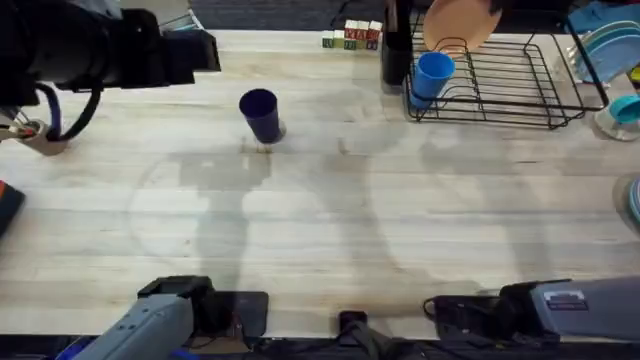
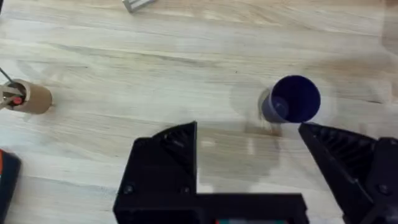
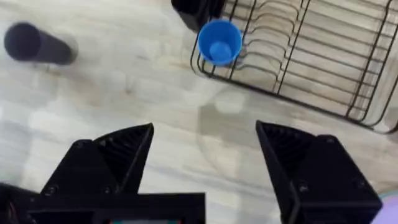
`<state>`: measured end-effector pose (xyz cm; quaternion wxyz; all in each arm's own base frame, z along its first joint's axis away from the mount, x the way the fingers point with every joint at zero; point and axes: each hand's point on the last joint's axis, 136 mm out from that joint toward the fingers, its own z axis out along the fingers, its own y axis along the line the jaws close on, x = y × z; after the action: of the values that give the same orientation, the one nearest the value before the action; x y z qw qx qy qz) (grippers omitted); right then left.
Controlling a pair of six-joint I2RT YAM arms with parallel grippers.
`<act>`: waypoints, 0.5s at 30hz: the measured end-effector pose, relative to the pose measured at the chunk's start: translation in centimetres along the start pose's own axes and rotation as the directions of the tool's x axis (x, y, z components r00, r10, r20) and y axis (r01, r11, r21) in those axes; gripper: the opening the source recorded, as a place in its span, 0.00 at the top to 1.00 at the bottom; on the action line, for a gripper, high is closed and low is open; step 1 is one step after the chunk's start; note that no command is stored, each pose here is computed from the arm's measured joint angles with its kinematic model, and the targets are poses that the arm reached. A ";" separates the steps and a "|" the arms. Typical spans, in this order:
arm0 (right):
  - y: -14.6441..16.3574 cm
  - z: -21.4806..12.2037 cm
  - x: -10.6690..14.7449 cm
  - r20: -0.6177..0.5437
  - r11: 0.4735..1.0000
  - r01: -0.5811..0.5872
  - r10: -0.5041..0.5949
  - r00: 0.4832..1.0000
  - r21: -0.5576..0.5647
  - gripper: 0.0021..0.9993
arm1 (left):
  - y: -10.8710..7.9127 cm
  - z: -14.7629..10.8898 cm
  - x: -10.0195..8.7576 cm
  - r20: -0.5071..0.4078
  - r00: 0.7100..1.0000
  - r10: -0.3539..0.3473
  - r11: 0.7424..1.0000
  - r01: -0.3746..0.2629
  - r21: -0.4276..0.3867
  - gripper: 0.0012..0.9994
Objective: Pick up the cup on the table and put them onto the rack.
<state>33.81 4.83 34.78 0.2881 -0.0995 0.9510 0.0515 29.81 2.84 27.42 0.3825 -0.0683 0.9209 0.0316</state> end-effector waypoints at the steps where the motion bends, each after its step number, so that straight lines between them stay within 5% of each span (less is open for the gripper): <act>1: 0.1 -0.3 0.6 -0.002 1.000 0.004 -0.004 1.000 -0.001 0.00 | 0.0 0.0 0.0 0.000 1.000 0.000 1.000 0.000 0.000 0.01; 7: 1.1 -0.8 3.1 -0.023 0.999 0.036 -0.036 0.999 -0.016 0.00 | 0.0 0.0 0.0 0.000 1.000 0.000 1.000 0.000 0.000 0.01; 15: 7.7 1.0 1.0 0.043 0.970 0.212 -0.208 0.977 -0.122 0.00 | 0.0 0.0 0.0 0.000 1.000 0.000 1.000 0.000 0.000 0.01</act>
<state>31.83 12.33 33.74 0.2993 -0.2170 0.9255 0.0823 29.81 2.84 27.42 0.3825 -0.0683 0.9209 0.0316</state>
